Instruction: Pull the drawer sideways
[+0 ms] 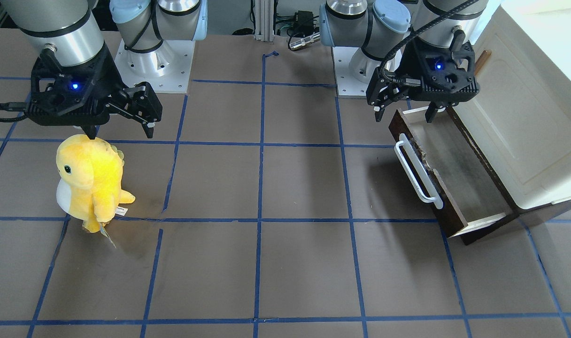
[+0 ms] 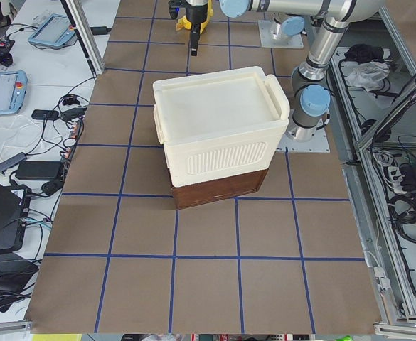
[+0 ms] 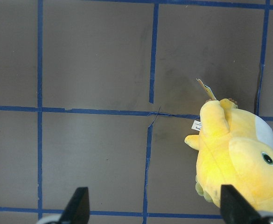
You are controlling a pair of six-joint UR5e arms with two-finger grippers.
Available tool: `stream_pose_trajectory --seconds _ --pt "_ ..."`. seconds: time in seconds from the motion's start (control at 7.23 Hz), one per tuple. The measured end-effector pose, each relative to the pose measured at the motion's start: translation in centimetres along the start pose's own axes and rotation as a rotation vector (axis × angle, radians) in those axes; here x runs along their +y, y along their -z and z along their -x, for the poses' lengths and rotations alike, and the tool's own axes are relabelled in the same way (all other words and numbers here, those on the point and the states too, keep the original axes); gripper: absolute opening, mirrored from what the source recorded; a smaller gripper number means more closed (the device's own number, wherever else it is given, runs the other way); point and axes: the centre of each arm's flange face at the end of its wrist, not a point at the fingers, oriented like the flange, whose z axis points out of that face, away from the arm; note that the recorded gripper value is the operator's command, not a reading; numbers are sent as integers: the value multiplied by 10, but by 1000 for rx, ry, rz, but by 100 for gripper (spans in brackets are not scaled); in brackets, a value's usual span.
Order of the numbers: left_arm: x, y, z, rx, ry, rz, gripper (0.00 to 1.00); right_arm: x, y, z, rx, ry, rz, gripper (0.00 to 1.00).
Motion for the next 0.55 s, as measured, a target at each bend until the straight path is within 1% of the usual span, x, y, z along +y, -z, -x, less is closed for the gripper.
stream_pose_trajectory --seconds 0.28,0.55 --pt "-6 1 5 1 -51 -40 100 0 0 0 0 0 0 100" --pt "-8 4 4 14 -71 -62 100 0 0 0 0 0 -1 100"
